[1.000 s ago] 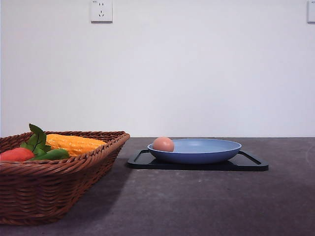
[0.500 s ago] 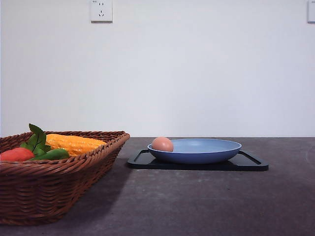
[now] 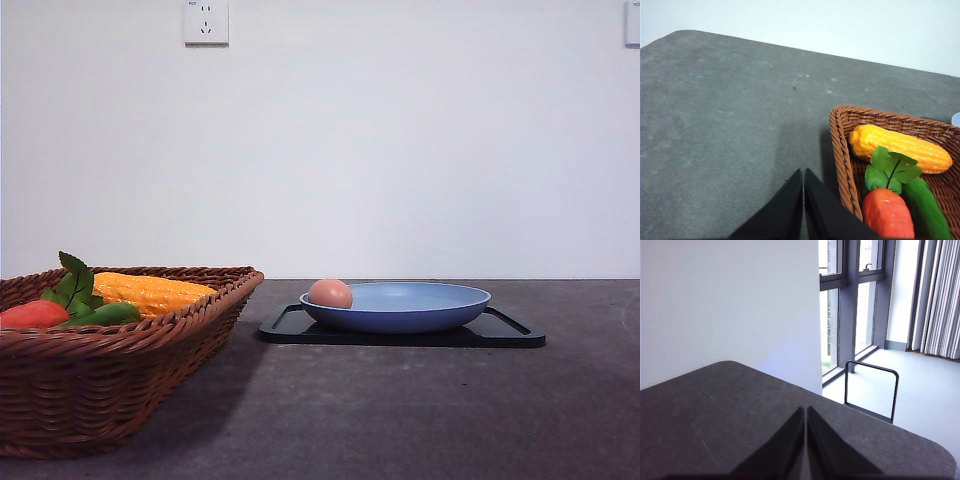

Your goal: Transfer egg from basket to plate and serve

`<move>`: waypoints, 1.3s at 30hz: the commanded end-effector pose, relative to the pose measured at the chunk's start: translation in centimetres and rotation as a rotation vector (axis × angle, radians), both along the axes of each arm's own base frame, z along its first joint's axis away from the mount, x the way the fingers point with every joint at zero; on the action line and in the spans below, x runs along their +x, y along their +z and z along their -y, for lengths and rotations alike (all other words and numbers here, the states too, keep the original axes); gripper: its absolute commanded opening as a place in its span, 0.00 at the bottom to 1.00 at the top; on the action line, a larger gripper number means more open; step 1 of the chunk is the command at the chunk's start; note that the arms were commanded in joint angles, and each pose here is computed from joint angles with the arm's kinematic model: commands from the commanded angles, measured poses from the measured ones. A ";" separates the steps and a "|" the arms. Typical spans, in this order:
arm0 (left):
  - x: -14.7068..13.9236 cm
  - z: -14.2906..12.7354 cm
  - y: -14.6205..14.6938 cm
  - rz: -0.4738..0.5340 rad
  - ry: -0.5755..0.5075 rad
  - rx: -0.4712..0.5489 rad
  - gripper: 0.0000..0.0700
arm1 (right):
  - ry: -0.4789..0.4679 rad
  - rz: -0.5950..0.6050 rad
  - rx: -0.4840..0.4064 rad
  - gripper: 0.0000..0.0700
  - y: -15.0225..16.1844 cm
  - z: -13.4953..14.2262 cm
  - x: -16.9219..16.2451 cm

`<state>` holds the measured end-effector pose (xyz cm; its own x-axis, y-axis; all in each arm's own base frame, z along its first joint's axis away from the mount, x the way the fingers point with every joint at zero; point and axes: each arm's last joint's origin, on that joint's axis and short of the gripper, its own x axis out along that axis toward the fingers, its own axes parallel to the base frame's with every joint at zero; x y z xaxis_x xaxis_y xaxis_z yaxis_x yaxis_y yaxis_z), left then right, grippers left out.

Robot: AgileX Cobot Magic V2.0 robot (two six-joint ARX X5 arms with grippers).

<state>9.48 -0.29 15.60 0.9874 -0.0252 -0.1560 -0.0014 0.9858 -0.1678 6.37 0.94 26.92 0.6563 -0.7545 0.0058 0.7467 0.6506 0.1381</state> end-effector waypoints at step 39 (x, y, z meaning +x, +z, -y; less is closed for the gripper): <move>0.1 0.0 -1.0 -0.031 -0.005 -0.002 0.00 | 1.071 -0.256 -0.157 0.00 -10.8 -0.3 3.7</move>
<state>9.48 -0.29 15.60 0.9874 -0.0252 -0.1560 -0.0014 0.9858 -0.1678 10.08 1.27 16.35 0.9637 0.1987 -0.1785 -0.2116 0.9758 -0.0559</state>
